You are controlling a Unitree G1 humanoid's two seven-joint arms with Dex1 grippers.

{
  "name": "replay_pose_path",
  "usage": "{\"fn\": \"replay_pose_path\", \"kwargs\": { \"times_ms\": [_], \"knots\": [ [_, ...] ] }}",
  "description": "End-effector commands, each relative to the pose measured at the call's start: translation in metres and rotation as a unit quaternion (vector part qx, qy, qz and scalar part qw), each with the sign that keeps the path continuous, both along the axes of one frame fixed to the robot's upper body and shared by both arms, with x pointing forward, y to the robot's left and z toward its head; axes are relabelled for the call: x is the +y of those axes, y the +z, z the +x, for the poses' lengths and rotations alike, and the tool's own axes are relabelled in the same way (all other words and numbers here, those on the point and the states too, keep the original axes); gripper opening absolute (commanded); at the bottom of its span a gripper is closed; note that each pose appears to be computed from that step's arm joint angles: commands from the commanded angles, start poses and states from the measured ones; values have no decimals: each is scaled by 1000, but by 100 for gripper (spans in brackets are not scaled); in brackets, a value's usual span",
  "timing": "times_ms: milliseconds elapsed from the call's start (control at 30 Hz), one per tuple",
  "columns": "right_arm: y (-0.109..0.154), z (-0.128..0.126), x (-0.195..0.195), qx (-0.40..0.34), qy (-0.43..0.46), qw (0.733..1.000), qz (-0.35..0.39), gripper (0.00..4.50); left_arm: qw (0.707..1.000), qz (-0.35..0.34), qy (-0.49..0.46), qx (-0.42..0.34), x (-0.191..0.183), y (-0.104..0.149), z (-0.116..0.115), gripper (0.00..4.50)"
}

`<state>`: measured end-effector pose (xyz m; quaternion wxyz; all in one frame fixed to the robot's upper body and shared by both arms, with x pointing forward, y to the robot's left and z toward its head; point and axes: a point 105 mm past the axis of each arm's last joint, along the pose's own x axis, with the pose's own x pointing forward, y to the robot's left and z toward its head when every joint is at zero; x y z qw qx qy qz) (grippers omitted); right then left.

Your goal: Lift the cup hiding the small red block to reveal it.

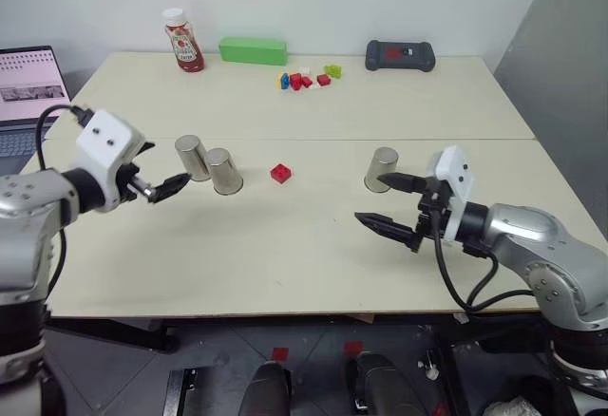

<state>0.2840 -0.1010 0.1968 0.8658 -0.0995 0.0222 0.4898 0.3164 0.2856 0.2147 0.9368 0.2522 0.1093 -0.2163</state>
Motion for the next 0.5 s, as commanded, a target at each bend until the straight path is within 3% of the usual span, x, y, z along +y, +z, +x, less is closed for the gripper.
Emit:
{"fn": "replay_pose_path", "kwargs": {
  "times_ms": [33,200,500],
  "knots": [
    [7,0,-14,-21,2,1000,-12,450,999,-1,-35,-14,-4,14,-17,444],
    [0,0,-26,6,-6,1000,-27,450,997,-3,-62,37,-9,-6,-37,444],
    [1,-2,-24,6,8,1000,-23,450,991,-47,-119,44,-34,-5,-48,444]
  ]
}}
